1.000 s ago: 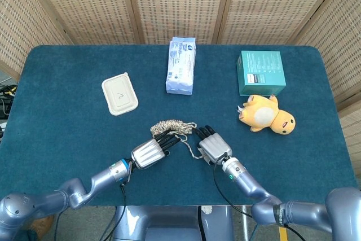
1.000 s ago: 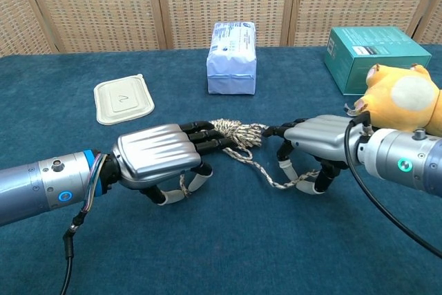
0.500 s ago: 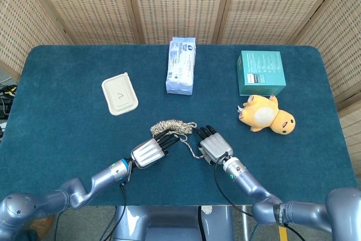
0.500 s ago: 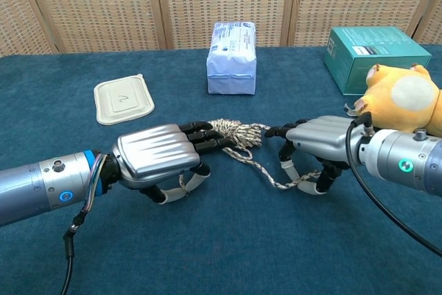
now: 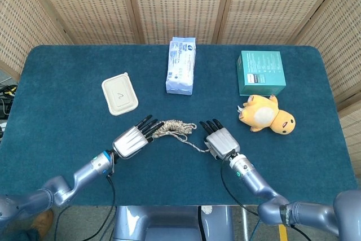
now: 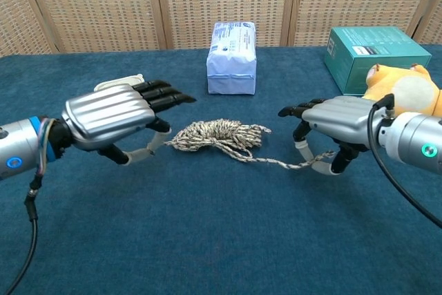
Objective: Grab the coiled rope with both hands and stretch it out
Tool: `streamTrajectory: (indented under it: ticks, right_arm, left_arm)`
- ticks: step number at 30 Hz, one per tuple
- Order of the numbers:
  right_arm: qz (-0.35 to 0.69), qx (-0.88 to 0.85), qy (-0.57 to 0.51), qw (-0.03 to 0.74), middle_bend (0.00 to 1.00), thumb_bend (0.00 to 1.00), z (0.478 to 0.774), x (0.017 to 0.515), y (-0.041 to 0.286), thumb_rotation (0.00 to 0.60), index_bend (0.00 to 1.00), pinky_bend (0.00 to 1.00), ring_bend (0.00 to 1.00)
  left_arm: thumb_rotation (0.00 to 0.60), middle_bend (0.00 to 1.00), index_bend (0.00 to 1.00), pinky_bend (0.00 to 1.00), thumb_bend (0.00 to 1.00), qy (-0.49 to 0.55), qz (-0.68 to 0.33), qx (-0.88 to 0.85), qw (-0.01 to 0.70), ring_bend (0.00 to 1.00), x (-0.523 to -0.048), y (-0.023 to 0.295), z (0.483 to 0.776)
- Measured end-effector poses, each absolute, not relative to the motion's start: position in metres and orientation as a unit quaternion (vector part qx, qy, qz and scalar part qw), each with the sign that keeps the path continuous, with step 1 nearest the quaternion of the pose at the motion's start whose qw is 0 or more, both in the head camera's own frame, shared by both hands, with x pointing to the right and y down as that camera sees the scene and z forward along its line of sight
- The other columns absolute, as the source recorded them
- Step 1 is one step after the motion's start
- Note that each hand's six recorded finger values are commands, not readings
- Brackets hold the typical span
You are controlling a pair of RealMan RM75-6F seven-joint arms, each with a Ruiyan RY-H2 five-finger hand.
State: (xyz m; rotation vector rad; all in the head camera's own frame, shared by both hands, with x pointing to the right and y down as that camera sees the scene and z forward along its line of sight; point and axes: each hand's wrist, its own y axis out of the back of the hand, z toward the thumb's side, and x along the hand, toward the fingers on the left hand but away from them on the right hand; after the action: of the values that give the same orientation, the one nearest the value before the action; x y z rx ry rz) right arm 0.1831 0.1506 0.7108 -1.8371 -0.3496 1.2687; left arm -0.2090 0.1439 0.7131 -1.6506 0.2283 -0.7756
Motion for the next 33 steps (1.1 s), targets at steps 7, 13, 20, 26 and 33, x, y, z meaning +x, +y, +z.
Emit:
streamTrajectory:
  ticks: [7,13,20,26,33]
  right_arm:
    - [0.526,-0.683,-0.146,0.485,0.02,0.61,0.699,0.217,0.133,0.600,0.69,0.00,0.00]
    - [0.566,-0.633,-0.164,0.502,0.02,0.61,0.688,0.274,0.121,0.600,0.69,0.00,0.00]
    - [0.596,-0.610,-0.183,0.490,0.02,0.61,0.673,0.326,0.117,0.600,0.69,0.00,0.00]
    - [0.594,-0.612,-0.188,0.488,0.00,0.22,0.672,0.329,0.121,0.600,0.11,0.00,0.00]
    - [0.565,-0.631,-0.257,0.465,0.00,0.00,0.652,0.326,0.122,0.600,0.00,0.00,0.00]
  left_arm:
    - [0.600,0.00,0.67,0.00,0.48,0.144,-0.390,-0.689,0.593,0.00,-0.275,0.109,0.700]
    - [0.600,0.00,0.67,0.00,0.48,0.165,-0.441,-0.666,0.579,0.00,-0.331,0.092,0.698]
    - [0.600,0.00,0.67,0.00,0.48,0.186,-0.481,-0.654,0.553,0.00,-0.382,0.092,0.701]
    - [0.600,0.00,0.05,0.00,0.02,0.196,-0.484,-0.666,0.533,0.00,-0.385,0.101,0.708]
    - [0.600,0.00,0.00,0.00,0.00,0.263,-0.459,-0.698,0.482,0.00,-0.386,0.100,0.688]
